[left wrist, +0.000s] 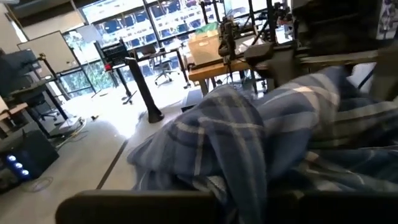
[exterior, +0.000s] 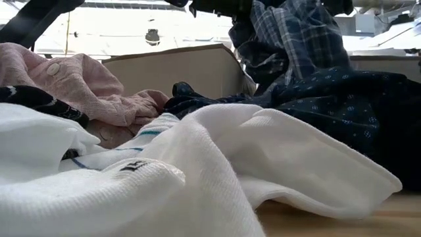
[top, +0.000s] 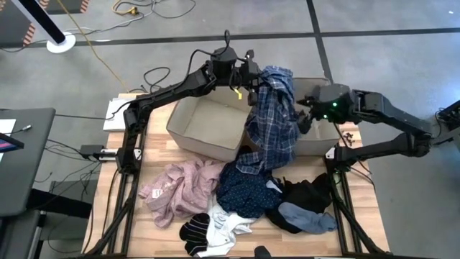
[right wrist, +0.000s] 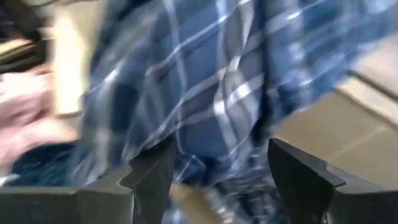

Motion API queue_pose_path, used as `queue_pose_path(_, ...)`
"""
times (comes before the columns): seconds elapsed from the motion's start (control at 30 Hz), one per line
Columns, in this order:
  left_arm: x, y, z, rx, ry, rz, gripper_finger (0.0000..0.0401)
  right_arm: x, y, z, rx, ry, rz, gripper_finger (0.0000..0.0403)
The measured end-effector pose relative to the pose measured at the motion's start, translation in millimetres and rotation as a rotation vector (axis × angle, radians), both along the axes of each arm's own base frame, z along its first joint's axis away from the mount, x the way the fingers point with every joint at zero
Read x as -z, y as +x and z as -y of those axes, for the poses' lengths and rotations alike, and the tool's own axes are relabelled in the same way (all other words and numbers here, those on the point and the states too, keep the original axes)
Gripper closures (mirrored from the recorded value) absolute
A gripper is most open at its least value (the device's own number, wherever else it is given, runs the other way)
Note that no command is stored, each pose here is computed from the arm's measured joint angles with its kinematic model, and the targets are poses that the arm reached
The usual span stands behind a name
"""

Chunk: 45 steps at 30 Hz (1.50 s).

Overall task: Sort clothes
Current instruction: Put the blue plaid shirt into the right laundry organizer

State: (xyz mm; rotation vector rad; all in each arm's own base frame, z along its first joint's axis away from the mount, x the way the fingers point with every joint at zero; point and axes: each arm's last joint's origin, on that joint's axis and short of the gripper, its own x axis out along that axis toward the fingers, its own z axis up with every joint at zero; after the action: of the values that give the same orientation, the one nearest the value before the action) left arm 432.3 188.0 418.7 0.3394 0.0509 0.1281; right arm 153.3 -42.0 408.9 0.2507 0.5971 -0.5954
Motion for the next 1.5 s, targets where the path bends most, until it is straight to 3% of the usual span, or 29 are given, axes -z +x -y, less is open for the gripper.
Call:
queue_pose_path(0.6,0.5,-4.3,-9.5,-0.023,0.005,-0.006,0.0401,-6.8,-10.8,-35.6,-0.17,0.091,0.095,0.0127)
queue_pose_path(0.77,-0.2,-3.6,-7.6,0.003,-0.005,0.003,0.0401,1.7,11.0,-34.1,-0.129,0.053,0.028,0.0127)
queue_pose_path(0.93,-2.5,0.5,2.1,0.052,-0.012,0.026,0.0401,19.0,53.5,-27.1,-0.12,-0.014,-0.036,0.0127)
queue_pose_path(1.07,-2.3,3.7,10.3,0.09,-0.013,0.024,0.0401,39.1,82.2,-13.7,-0.004,-0.103,-0.133,0.013)
queue_pose_path(1.13,-1.6,4.5,12.3,0.094,-0.017,0.018,0.0401,45.3,89.8,-11.1,0.023,-0.151,-0.177,0.0149)
queue_pose_path(1.2,-0.6,4.6,12.6,0.097,-0.021,0.008,0.0401,46.5,94.5,-11.8,0.004,-0.173,-0.181,0.0194)
queue_pose_path(1.33,0.1,4.4,12.9,0.125,-0.033,0.003,0.0401,46.2,97.8,-16.0,-0.056,-0.215,-0.196,0.0357)
queue_pose_path(1.37,-0.1,4.4,13.1,0.132,-0.035,0.004,0.0401,45.9,98.0,-16.5,-0.067,-0.226,-0.199,0.0378)
queue_pose_path(1.5,-2.9,2.9,13.6,0.139,-0.047,0.016,0.0396,39.9,90.3,-13.0,-0.04,-0.234,-0.18,0.0394)
